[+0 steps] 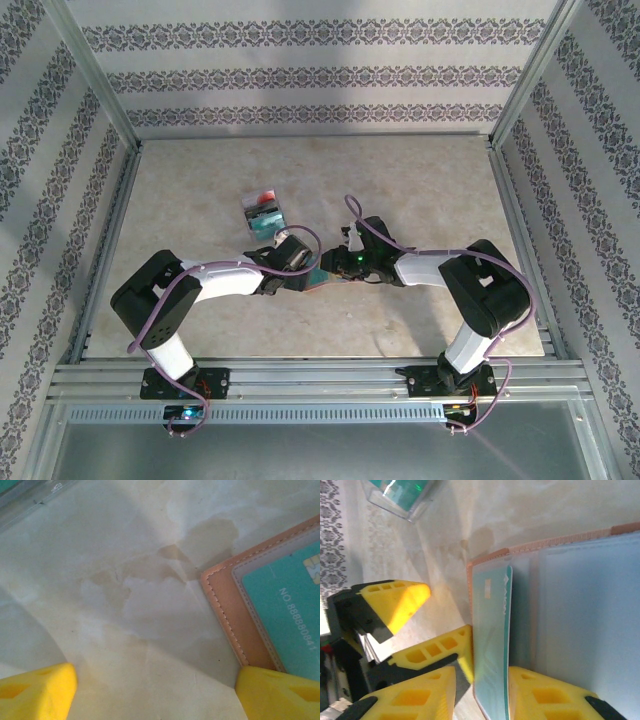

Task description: Take the credit cards out of the card holder

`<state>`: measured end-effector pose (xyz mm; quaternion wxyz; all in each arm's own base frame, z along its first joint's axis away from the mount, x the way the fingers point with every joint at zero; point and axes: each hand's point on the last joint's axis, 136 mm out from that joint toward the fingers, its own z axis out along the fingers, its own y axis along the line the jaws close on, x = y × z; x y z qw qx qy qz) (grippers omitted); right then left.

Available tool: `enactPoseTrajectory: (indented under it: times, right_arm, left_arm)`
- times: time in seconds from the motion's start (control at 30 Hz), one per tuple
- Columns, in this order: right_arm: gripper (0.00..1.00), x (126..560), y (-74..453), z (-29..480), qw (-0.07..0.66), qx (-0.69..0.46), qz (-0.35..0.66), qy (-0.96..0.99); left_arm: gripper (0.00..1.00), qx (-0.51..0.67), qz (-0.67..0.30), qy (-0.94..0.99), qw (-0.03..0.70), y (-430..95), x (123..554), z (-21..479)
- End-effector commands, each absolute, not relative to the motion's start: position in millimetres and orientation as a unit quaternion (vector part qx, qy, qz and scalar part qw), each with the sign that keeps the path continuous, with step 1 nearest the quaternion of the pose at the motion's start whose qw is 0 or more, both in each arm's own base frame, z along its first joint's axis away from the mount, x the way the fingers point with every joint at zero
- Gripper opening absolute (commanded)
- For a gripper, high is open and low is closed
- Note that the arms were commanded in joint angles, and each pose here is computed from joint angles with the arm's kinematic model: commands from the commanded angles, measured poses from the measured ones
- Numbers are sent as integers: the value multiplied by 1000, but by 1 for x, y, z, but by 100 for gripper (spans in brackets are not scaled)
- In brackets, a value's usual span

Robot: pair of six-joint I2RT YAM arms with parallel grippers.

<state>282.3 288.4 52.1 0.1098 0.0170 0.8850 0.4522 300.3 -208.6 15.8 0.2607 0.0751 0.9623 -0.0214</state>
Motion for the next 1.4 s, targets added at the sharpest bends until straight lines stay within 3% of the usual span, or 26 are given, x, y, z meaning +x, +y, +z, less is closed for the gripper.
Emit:
enactPoseTrajectory:
  times: [0.0,0.67,1.17,1.37]
  right_arm:
    - [32,281,302,61,105,-2,494,863]
    - [17,284,286,78,120,15,521,845]
    - [18,285,272,76,126,35,519,845]
    - [13,287,268,75,130,39,519,844]
  left_arm:
    - [86,80,-30,966,245,-213,303,3]
    - [87,83,-3,967,242,-202,302,3]
    - [87,83,3,967,242,-201,302,2]
    - [87,84,4,966,242,-201,302,3]
